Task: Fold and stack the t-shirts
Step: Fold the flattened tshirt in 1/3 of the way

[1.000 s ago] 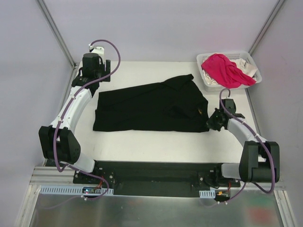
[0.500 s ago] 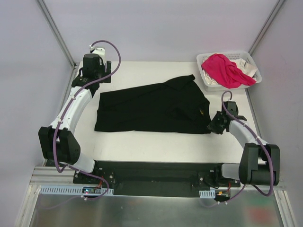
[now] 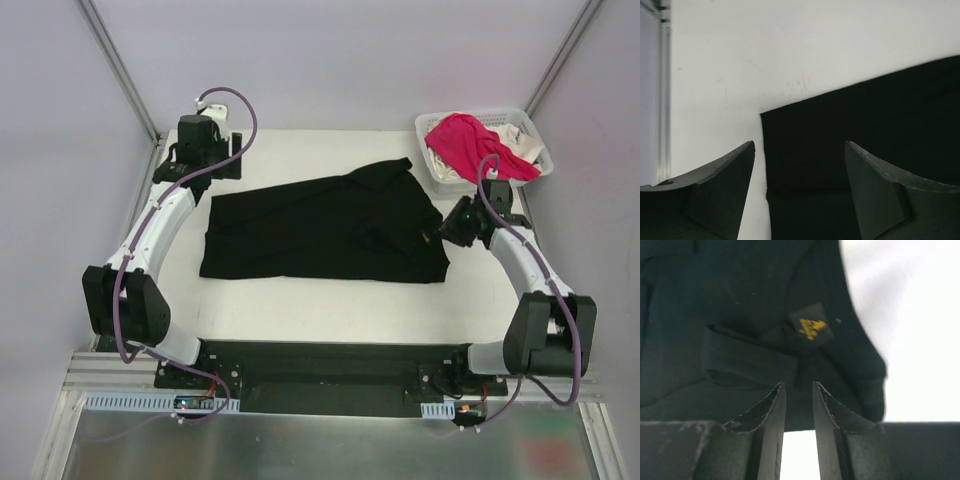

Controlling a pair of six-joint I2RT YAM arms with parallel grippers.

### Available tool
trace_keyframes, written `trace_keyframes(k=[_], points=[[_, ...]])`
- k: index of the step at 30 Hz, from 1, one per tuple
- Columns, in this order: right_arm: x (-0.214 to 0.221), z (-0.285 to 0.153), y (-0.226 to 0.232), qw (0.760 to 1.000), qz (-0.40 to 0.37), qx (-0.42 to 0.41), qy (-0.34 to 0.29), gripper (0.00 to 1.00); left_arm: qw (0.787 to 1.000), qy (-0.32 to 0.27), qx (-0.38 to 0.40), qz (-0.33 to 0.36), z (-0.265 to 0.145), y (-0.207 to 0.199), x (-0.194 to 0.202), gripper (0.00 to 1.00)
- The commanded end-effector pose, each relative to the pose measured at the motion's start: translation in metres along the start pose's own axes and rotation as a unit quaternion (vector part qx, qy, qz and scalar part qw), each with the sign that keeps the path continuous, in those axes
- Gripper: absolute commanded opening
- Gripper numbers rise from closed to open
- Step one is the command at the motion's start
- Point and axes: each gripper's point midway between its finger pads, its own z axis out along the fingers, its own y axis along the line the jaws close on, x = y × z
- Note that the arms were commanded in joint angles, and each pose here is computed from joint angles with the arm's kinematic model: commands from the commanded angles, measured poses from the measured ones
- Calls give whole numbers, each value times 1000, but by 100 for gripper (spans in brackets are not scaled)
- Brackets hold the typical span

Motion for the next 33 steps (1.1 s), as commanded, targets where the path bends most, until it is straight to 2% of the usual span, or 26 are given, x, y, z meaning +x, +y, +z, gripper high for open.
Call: trace_keyframes(k=[1,4,7,13,15,33], points=[[-12,10,61,996,-33,-82,29,31,993,35,110,-10,3,-53,9,72],[-5,29,87,991,-56,-110,56,30,990,73,118,13,11,-68,28,73],[-15,47,118,984,-58,-160,51,30,987,101,118,40,16,-77,42,73],[-24,78,155,974,-61,-199,88,29,987,103,115,50,17,-83,41,73],[-29,81,164,972,-63,-209,84,29,987,101,114,54,16,-84,40,73],[3,98,155,972,-41,-203,108,31,991,81,89,66,12,-73,25,73]])
